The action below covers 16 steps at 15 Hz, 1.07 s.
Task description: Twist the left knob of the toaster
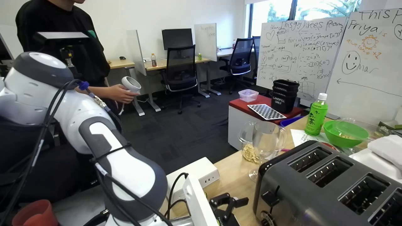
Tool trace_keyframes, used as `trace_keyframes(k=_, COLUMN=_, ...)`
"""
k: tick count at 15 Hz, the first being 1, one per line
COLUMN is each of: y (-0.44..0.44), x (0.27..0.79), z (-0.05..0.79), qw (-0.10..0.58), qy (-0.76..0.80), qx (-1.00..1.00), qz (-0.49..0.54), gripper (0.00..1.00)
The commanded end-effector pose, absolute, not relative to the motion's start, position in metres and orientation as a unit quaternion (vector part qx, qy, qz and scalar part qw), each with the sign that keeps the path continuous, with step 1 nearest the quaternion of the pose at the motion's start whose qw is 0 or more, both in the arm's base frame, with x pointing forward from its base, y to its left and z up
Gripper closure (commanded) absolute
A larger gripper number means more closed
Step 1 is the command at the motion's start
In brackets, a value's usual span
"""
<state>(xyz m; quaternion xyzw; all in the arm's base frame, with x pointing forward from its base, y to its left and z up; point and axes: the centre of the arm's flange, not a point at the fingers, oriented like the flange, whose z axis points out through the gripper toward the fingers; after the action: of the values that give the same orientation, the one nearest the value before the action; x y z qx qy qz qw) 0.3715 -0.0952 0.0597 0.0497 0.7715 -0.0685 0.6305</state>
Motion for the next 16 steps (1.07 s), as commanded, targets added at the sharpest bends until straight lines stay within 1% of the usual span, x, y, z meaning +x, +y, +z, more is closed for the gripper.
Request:
trace_keyframes(k=1, y=-0.127, x=0.428, z=0.1, qw=0.616, qy=0.782, qx=0.051, qz=-0.08, gripper=0.0)
trace_keyframes(k=6, y=-0.114, x=0.444, z=0.092, qw=0.61, qy=0.786, qx=0.042, qz=-0.089, gripper=0.0)
trace_keyframes(k=7, y=-0.113, x=0.445, z=0.09, qw=0.608, qy=0.787, qx=0.042, qz=-0.094, gripper=0.02)
trace_keyframes(k=8, y=-0.114, x=0.446, z=0.089, qw=0.607, qy=0.787, qx=0.043, qz=-0.099, gripper=0.11)
trace_keyframes(k=9, y=-0.115, x=0.447, z=0.088, qw=0.606, qy=0.787, qx=0.046, qz=-0.103, gripper=0.17)
trace_keyframes(k=10, y=-0.117, x=0.448, z=0.089, qw=0.606, qy=0.786, qx=0.046, qz=-0.108, gripper=0.33)
trace_keyframes(k=12, y=-0.121, x=0.445, z=0.09, qw=0.602, qy=0.79, qx=0.039, qz=-0.111, gripper=0.46)
trace_keyframes(k=14, y=-0.126, x=0.437, z=0.09, qw=0.598, qy=0.794, qx=0.033, qz=-0.109, gripper=0.55)
trace_keyframes(k=16, y=-0.133, x=0.429, z=0.087, qw=0.593, qy=0.796, qx=0.038, qz=-0.112, gripper=0.58)
